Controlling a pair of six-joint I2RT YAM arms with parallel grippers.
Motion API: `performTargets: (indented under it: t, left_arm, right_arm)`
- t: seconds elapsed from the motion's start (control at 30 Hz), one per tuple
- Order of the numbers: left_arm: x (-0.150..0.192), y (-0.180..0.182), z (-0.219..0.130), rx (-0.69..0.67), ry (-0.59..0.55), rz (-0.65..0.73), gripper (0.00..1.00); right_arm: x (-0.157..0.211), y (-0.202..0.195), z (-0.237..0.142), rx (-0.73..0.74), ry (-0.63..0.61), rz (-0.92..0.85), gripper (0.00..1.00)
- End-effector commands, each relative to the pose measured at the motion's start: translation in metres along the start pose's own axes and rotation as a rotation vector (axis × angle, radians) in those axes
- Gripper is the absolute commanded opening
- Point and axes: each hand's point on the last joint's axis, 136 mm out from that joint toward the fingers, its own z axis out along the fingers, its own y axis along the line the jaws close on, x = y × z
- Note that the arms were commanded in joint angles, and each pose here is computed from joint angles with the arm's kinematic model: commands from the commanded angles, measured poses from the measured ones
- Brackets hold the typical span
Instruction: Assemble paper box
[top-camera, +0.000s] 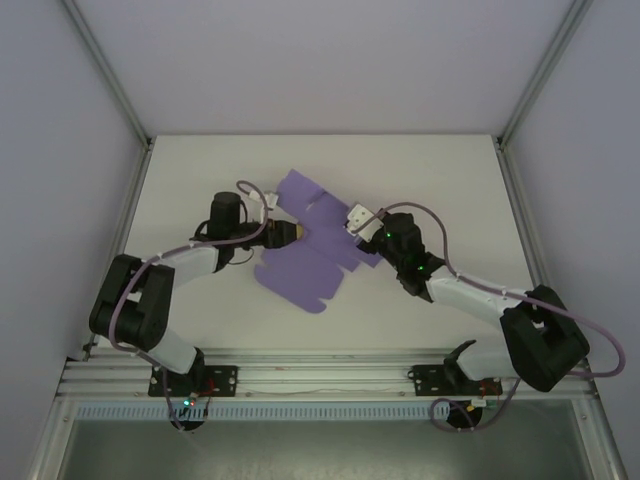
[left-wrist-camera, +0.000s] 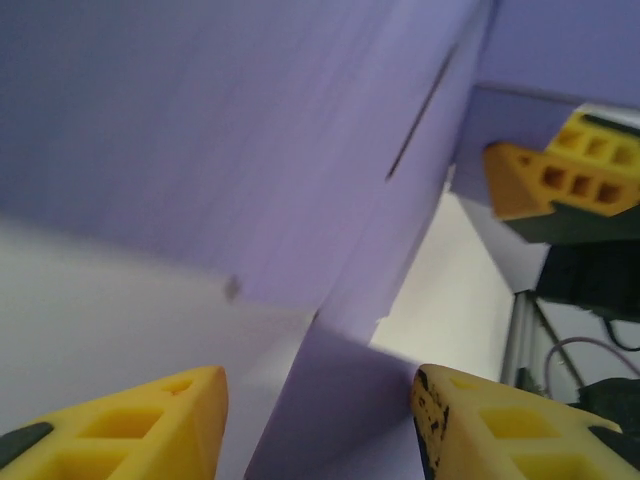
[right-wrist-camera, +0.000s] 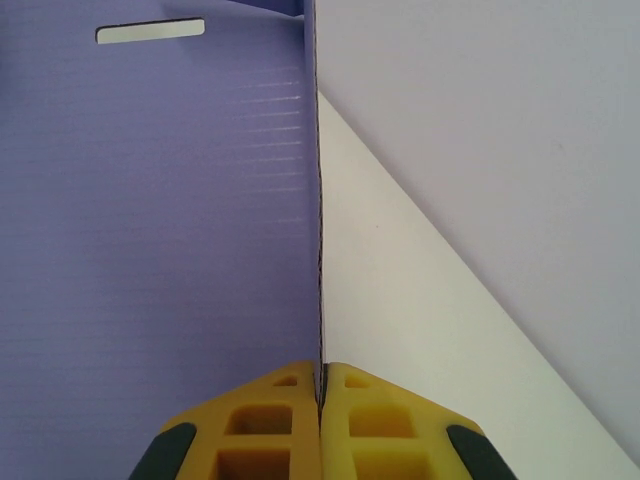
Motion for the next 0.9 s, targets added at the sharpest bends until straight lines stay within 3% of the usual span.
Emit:
performTargets:
  t: [0.0, 0.1, 0.63, 0.87]
  left_arm:
    - [-0.022, -0.034, 0.0, 0.129, -0.062, 0.103, 0.48]
    - [-0.015, -0.031, -0.002, 0.101, -0.032, 0.092, 0.41]
    - [0.026, -0.019, -0.01, 0.051, 0.033, 0.053, 0.39]
    - [0.021, -0.013, -0.007, 0.023, 0.031, 0.033, 0.21]
  right_arm:
    - [-0.022, 0.013, 0.002, -0.078, -0.069, 0.019, 0.0]
    - [-0.024, 0.01, 0.001, -0.07, -0.072, 0.022, 0.0]
    - [-0.036, -0.003, -0.002, -0.028, -0.094, 0.015, 0.0]
    - [-0.037, -0.003, -0.004, -0.035, -0.088, -0.001, 0.0]
